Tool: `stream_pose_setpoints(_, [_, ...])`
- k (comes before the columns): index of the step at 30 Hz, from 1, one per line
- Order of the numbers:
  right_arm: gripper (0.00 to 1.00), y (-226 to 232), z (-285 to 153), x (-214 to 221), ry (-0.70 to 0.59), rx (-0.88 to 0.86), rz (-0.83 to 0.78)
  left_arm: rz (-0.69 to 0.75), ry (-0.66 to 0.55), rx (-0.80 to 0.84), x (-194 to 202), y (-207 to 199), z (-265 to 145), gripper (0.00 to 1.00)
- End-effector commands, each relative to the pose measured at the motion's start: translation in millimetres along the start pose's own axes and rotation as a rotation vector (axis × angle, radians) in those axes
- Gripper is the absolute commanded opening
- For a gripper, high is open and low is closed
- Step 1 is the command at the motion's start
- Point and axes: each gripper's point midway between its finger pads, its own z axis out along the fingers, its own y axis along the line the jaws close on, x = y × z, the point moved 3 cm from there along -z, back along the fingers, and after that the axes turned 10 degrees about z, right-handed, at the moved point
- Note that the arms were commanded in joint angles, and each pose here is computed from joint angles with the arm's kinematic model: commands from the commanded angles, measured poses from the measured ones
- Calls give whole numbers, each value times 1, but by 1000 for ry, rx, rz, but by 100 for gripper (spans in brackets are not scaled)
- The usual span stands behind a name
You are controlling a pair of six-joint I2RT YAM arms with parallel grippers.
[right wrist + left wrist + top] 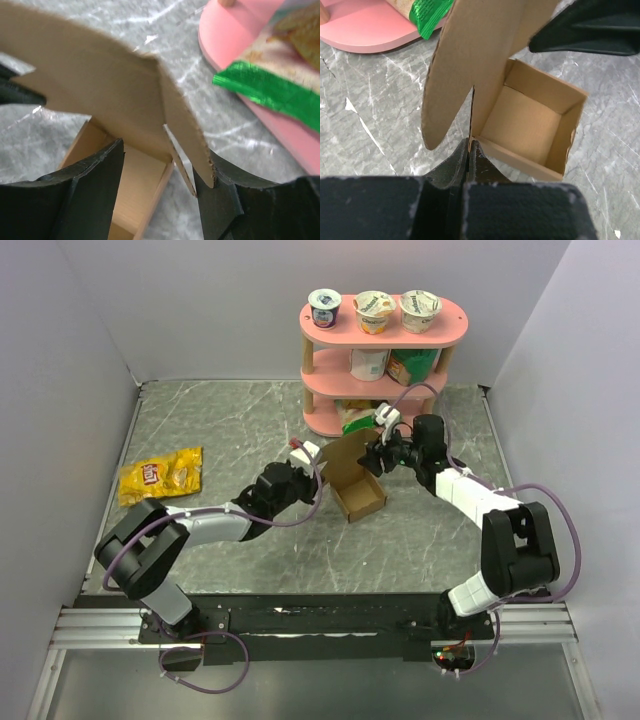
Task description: Fold the paper box
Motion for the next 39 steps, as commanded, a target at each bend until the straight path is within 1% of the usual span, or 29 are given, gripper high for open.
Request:
stream_pose_setpoints(1, [62, -2, -13, -16, -56, 46, -57, 10, -18, -17, -16, 5, 5, 1])
stream_pose_setpoints(2, [61, -3, -14, -15, -58, 52, -55, 14, -19, -14, -16, 5, 5, 1])
stream_pose_setpoints(5, [51, -3, -15, -14, -55, 48, -46, 16, -15, -14, -17, 6, 4, 1])
stream_pose_setpoints(8, [31, -6, -13, -12, -17, 49, -29, 14, -13, -15, -17, 6, 2, 1])
stream_pose_setpoints(10, [12, -7, -12, -14, -12, 60, -26, 16, -10, -18, -16, 7, 2, 1])
stream_pose_setpoints(11, [0, -8, -12, -14, -13, 63, -22, 11, -4, -20, -15, 7, 2, 1])
stream_pose_setpoints(14, [0, -9, -15, -12, -12, 97, -13, -2, 4, -33, -16, 8, 4, 1])
stream_pose_setpoints(16, [0, -3, -16, -16, -37, 124, -11, -33, 2, -44, -20, 8, 6, 1])
stream_pose_setpoints(17, [0, -6, -17, -9, -33, 181, 5, -47, -7, -47, -24, 9, 8, 1])
stream_pose_setpoints(19, [0, 5, -16, -17, -81, 207, 9, -109, -6, -73, -25, 9, 10, 1])
stream_pose_setpoints(20, [0, 5, -15, -6, -75, 269, 39, -128, -12, -82, -27, 9, 11, 1])
stream_pose_setpoints(21, [0, 20, -10, -10, -99, 264, 20, -145, -24, -91, -29, 9, 11, 1])
stream_pose_setpoints(23, [0, 25, -7, -1, -94, 352, 37, -174, -32, -119, -30, 10, 12, 1])
stream_pose_setpoints(24, [0, 22, -7, 2, -92, 409, 44, -178, -36, -129, -30, 9, 13, 1])
stream_pose_setpoints(25, [0, 31, -2, 0, -111, 430, 48, -182, -34, -134, -28, 6, 14, 1])
stream_pose_setpoints(26, [0, 35, 0, 6, -95, 449, 69, -185, -31, -161, -25, 8, 14, 1])
stream_pose_setpoints(27, [0, 31, -2, 7, -106, 510, 78, -185, -33, -165, -23, 6, 14, 1])
stream_pose_setpoints(28, [0, 35, 0, 6, -129, 520, 93, -190, -43, -172, -22, 6, 15, 1])
stream_pose_setpoints(32, [0, 46, 9, 18, -99, 534, 155, -197, -50, -204, -14, 4, 12, 1])
stream_pose_setpoints(33, [0, 48, 10, 19, -95, 539, 156, -192, -52, -202, -14, 1, 12, 1])
stream_pose_setpoints(34, [0, 47, 9, 19, -99, 583, 155, -184, -63, -200, -15, -1, 12, 1])
stream_pose_setpoints(36, [0, 56, 12, 18, -105, 585, 146, -175, -67, -202, -15, -5, 11, 1])
stream_pose_setpoints(39, [0, 55, 8, 14, -122, 642, 141, -169, -91, -198, -16, -11, 6, 1])
